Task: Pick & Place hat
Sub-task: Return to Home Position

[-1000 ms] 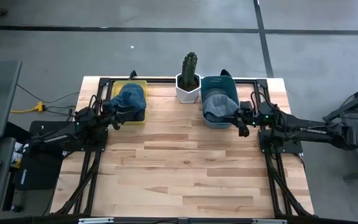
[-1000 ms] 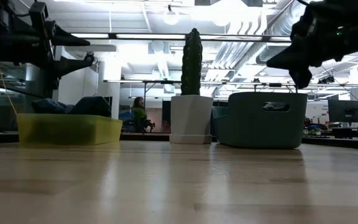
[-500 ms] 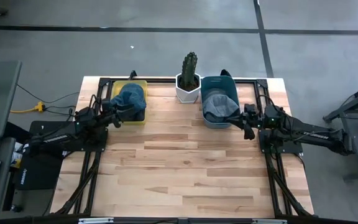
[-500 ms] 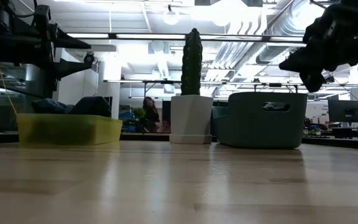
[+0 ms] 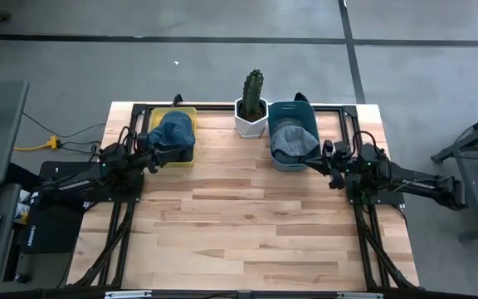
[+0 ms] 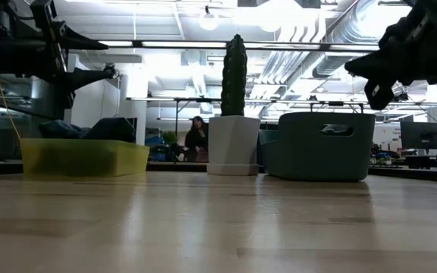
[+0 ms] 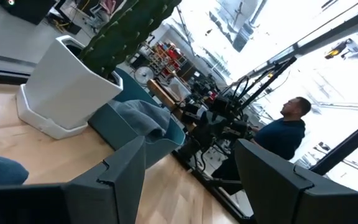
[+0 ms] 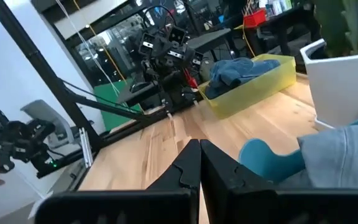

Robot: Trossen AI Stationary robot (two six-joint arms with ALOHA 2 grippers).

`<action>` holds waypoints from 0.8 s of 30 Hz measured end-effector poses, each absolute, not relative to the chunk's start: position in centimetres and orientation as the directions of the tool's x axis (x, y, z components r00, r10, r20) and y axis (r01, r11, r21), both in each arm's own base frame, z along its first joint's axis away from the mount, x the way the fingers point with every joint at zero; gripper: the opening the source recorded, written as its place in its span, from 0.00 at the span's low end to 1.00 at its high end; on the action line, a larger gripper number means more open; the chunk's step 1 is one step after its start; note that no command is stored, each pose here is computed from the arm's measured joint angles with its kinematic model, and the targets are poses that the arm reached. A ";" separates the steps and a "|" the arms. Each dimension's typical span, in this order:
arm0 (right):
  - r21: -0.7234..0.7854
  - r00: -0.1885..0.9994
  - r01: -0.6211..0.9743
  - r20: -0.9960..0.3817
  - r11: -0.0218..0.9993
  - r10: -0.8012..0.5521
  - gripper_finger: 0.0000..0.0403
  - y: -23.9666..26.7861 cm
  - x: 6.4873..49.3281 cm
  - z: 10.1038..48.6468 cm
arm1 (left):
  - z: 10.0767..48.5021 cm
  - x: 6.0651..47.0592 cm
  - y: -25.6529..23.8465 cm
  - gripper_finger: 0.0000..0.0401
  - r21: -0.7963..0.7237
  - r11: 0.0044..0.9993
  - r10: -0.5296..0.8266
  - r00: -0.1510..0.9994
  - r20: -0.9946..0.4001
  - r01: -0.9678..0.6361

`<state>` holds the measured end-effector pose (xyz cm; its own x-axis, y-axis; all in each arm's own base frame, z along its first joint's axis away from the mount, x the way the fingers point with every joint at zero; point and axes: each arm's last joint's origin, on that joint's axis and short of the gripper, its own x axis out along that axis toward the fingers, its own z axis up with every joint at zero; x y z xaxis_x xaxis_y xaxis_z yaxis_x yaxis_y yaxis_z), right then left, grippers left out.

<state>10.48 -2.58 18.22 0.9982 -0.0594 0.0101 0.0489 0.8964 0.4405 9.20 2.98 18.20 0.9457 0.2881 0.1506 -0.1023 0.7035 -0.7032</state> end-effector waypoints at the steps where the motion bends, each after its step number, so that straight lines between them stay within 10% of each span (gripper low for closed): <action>1: 0.431 0.998 0.051 0.006 0.901 -0.059 0.00 -2.6 10.5 18.2 | 18.2 9.2 3.0 0.56 -0.702 0.705 0.288 0.946 0.150 -0.103; 24: 0.412 0.997 0.041 0.049 0.910 -0.067 0.00 -2.3 9.5 17.2 | 16.8 9.3 3.2 0.56 -0.633 0.728 0.346 0.938 0.010 -0.262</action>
<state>9.46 -2.28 17.18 0.9965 -0.0670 0.0492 0.0409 0.9102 0.4122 9.26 3.17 16.84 0.9383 0.3456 0.0097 -0.2616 0.7282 -0.6334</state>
